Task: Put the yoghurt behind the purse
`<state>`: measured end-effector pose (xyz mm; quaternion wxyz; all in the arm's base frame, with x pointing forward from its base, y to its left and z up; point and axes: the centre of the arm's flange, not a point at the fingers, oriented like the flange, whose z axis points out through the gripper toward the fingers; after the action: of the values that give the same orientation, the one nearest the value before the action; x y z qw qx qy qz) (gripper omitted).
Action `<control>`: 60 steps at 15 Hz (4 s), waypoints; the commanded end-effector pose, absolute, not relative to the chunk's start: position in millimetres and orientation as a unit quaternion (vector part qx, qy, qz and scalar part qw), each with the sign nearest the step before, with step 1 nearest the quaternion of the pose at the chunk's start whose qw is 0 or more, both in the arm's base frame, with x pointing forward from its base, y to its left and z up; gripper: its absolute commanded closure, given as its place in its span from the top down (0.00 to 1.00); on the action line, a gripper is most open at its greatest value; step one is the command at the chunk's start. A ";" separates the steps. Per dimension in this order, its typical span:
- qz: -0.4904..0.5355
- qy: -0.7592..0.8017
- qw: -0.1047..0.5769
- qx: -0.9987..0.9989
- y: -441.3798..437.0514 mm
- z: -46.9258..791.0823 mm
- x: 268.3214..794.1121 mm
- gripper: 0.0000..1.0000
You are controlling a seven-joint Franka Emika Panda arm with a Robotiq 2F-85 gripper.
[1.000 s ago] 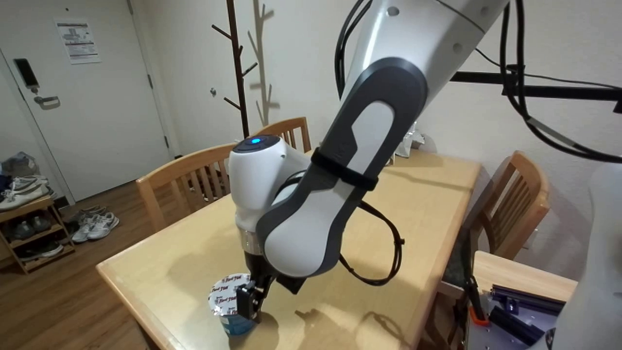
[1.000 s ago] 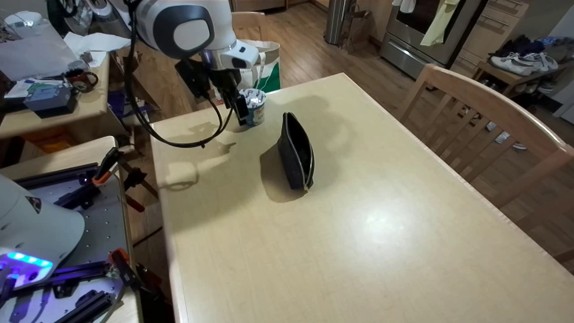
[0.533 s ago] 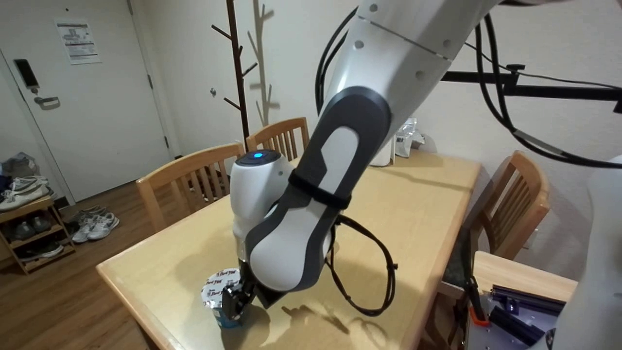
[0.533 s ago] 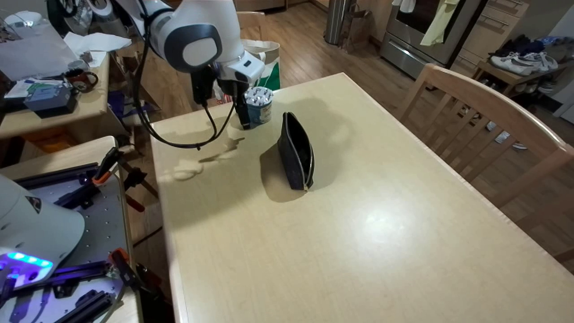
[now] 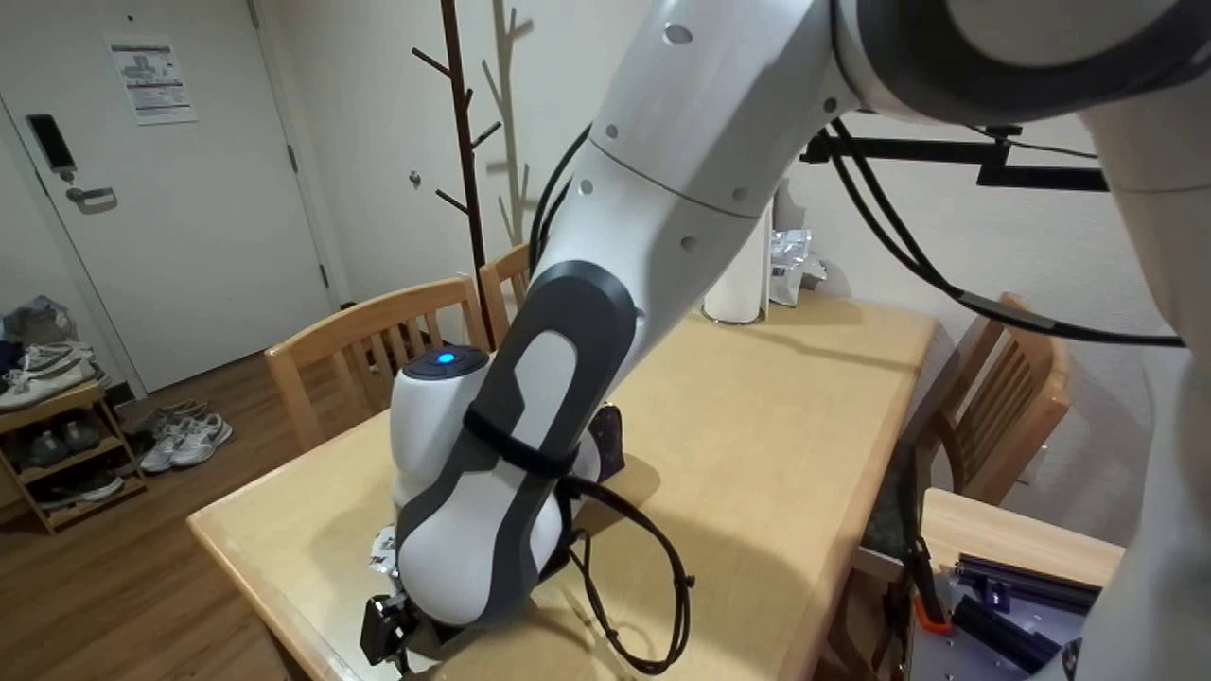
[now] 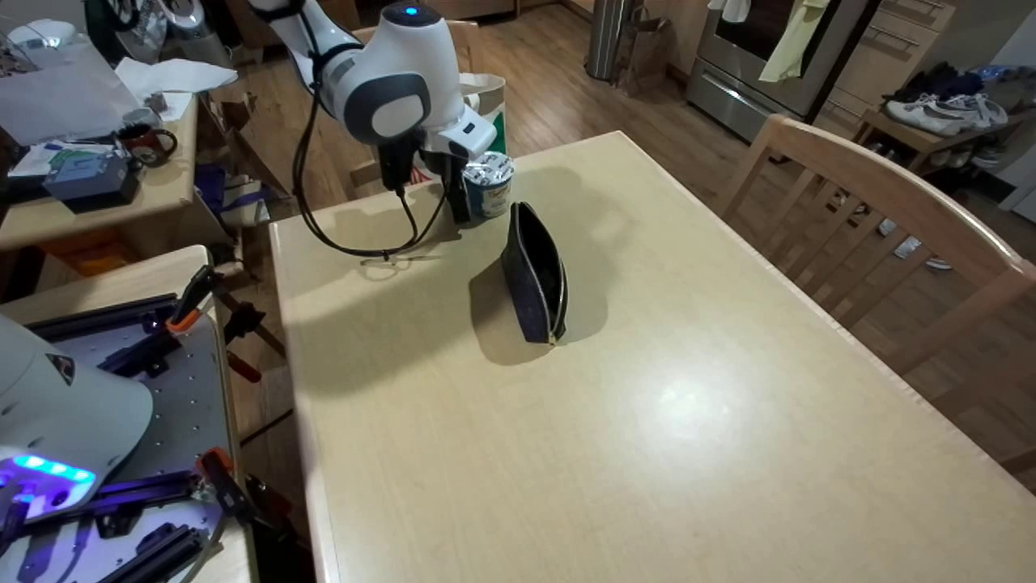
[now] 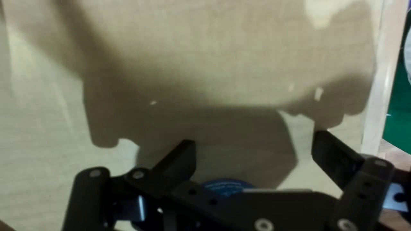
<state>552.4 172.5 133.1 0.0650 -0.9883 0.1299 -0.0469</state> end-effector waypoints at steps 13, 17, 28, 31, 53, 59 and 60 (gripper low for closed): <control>-0.083 0.121 -0.073 -0.986 173.6 182.5 611.9 1.00; -0.086 0.115 -0.061 -0.988 175.2 179.5 609.2 1.00; -0.160 0.373 -0.100 -0.908 135.4 192.9 626.5 1.00; -0.161 0.357 -0.101 -0.914 133.8 191.8 628.5 1.00; -0.317 0.457 -0.166 -0.814 85.6 206.0 658.2 1.00; -0.300 0.479 -0.164 -0.809 91.8 244.5 657.0 1.00; -0.309 0.486 -0.167 -0.800 93.1 258.2 658.0 1.00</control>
<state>659.3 90.0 213.0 -0.1651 -0.8126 0.4726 -0.2986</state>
